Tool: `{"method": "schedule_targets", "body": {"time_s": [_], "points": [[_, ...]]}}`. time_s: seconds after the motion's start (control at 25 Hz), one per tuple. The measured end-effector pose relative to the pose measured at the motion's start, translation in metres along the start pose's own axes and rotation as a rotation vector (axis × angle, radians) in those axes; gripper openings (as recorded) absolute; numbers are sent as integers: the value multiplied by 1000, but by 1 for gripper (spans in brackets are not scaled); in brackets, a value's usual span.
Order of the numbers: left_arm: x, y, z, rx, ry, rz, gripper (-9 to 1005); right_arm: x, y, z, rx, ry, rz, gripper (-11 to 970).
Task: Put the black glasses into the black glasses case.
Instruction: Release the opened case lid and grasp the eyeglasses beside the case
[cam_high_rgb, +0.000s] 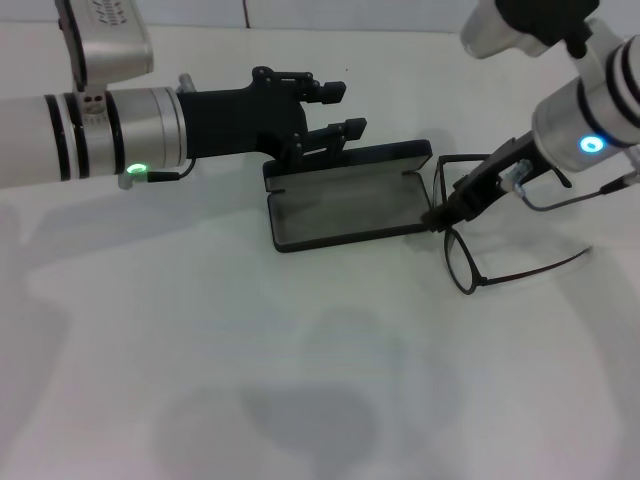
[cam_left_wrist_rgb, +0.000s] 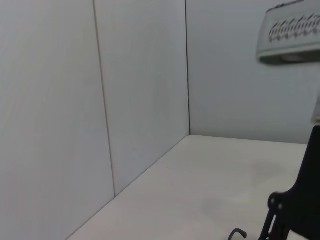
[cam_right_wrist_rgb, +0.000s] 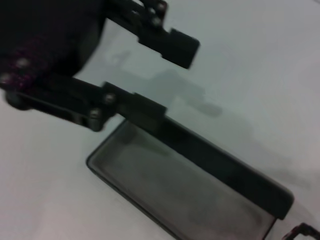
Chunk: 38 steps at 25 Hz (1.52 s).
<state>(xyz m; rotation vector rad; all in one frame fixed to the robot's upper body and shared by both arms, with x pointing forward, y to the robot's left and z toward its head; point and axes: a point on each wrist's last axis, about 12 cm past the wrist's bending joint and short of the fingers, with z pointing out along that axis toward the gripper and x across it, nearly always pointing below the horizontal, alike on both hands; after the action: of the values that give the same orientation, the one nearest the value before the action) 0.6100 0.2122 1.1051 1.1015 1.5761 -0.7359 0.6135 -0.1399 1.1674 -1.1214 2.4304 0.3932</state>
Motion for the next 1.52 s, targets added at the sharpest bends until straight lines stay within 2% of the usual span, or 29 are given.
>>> {"method": "schedule_targets", "body": {"time_s": [0.68,1.52], "points": [[0,1,0,-5,4,18,482,8,4,23,21,53,-10,557],[0,1,1,-5,3,10,482,20,-7,24,82,84,-14,468]]}}
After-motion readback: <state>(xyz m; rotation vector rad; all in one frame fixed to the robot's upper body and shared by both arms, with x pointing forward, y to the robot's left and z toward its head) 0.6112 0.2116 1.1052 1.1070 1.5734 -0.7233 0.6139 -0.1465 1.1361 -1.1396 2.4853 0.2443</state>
